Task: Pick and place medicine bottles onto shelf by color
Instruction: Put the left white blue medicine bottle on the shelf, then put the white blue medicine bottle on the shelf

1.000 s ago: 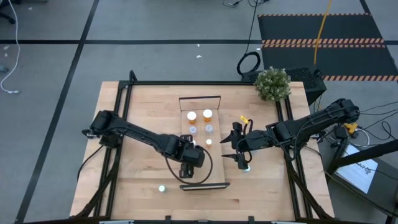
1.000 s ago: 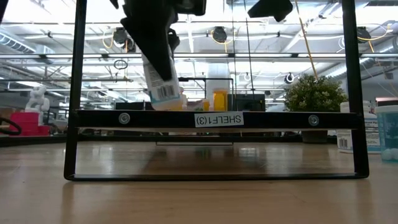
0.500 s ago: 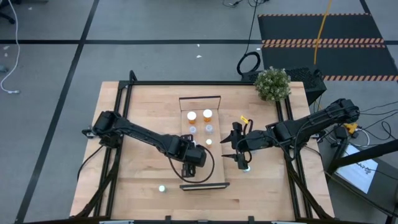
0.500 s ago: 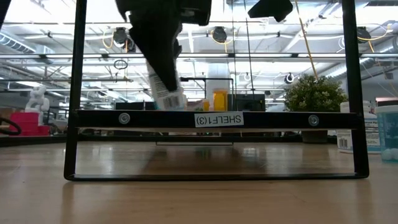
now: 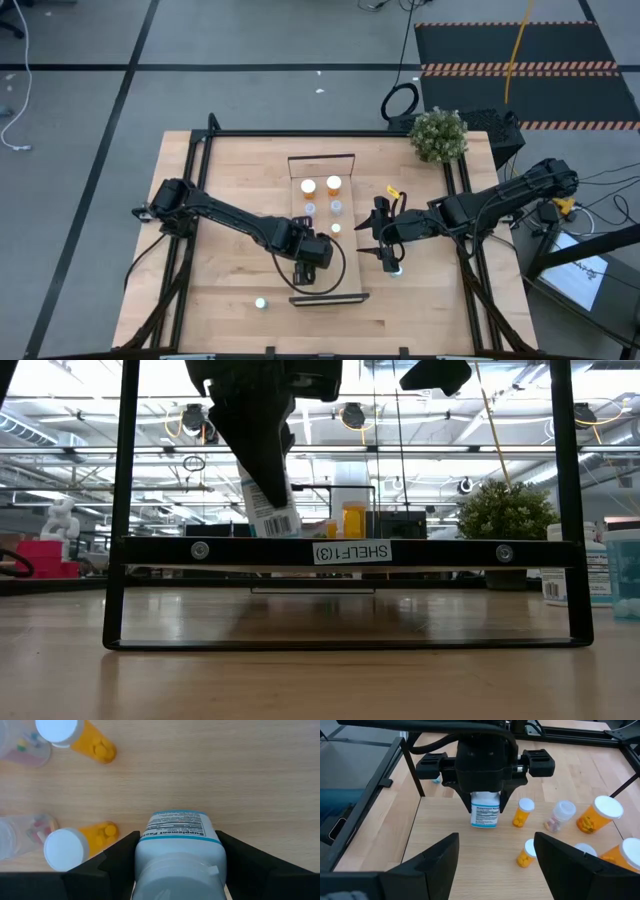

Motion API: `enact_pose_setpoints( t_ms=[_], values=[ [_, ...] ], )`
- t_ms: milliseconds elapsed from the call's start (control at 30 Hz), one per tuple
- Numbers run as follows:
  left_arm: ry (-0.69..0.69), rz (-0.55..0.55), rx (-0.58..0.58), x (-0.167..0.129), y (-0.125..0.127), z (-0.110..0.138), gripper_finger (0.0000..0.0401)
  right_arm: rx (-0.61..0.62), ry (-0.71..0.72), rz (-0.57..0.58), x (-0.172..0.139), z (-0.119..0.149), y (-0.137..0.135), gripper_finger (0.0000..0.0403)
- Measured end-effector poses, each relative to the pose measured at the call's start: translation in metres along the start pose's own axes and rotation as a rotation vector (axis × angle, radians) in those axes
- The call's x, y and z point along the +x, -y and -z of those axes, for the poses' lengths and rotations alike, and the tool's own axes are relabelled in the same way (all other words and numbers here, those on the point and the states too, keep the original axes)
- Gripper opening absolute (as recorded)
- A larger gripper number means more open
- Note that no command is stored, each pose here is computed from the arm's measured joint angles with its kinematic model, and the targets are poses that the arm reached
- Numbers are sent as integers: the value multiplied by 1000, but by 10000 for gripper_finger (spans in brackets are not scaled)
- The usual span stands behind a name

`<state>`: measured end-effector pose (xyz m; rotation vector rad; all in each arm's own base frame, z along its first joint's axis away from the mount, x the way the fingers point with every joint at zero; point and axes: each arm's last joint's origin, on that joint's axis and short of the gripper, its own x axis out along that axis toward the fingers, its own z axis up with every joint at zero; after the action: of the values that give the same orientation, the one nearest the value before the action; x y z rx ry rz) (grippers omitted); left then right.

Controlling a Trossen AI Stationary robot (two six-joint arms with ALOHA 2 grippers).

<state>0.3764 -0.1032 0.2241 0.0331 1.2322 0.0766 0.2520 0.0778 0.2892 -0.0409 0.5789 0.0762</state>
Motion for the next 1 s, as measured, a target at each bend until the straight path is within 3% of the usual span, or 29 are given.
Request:
enact_pose_setpoints(
  t_ms=[167,467,667,1000],
  values=[
    [2,1,-1,0,0,0,248,0,0,0,0,0,0,251],
    [34,9,-19,0,1,-3,311,0,0,0,0,0,0,251],
    [50,53,-49,-3,2,-5,323,0,0,0,0,0,0,251],
    [169,106,-128,-57,-7,-2,324,32,-1,0,0,0,0,251]
  ],
)
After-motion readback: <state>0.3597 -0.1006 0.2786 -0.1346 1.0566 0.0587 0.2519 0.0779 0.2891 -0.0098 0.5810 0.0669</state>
